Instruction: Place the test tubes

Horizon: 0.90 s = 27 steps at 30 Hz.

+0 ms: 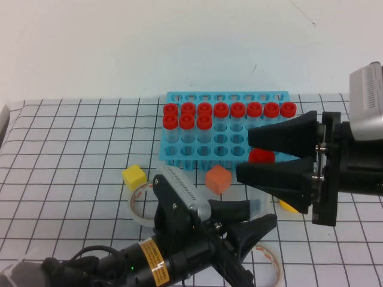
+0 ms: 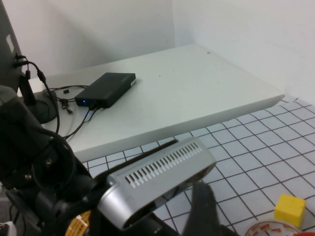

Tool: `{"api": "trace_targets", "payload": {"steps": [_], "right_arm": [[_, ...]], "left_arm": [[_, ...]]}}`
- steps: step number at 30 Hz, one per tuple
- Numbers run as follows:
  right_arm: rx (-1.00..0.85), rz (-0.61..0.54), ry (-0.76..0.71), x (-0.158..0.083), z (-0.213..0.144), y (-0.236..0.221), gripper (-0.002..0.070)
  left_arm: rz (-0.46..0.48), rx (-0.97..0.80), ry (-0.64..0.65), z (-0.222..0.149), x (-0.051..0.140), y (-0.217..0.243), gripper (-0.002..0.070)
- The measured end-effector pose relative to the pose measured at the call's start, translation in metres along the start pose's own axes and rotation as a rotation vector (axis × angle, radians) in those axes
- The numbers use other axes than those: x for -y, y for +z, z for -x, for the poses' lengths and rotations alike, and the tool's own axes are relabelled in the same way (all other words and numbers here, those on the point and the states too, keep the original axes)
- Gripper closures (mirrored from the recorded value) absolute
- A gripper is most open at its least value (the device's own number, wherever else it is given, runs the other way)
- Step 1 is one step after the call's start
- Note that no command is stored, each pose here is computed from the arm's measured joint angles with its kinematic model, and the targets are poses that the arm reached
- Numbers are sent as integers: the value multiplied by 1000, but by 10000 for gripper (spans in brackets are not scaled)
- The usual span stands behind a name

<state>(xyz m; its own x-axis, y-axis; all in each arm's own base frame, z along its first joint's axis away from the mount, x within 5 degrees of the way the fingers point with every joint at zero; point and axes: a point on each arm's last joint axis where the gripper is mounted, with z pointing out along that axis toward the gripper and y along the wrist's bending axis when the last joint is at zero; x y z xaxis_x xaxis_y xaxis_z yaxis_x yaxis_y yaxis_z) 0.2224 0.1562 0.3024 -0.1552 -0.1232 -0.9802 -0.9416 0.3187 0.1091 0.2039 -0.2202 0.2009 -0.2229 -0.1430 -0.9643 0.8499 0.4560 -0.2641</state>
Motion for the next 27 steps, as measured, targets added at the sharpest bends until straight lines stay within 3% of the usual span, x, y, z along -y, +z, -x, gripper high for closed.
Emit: {"api": "trace_targets", "payload": {"steps": [7,15,17,23,27], "right_arm": [[-18,6,-5,0,-2,1,309],[-42,-11,10,2,-4,1,330],[-49,-34,19,4,-5,0,300],[-60,-66,26,6,-6,1,87],[-89,-93,15,9,-9,1,49]], "left_arm": [[-7,-17,6,-2,1,0,466],[-7,-31,9,-3,1,0,466],[0,-35,7,-4,0,0,466],[17,-34,-5,-4,-1,0,466],[-5,7,-5,0,1,1,466]]}}
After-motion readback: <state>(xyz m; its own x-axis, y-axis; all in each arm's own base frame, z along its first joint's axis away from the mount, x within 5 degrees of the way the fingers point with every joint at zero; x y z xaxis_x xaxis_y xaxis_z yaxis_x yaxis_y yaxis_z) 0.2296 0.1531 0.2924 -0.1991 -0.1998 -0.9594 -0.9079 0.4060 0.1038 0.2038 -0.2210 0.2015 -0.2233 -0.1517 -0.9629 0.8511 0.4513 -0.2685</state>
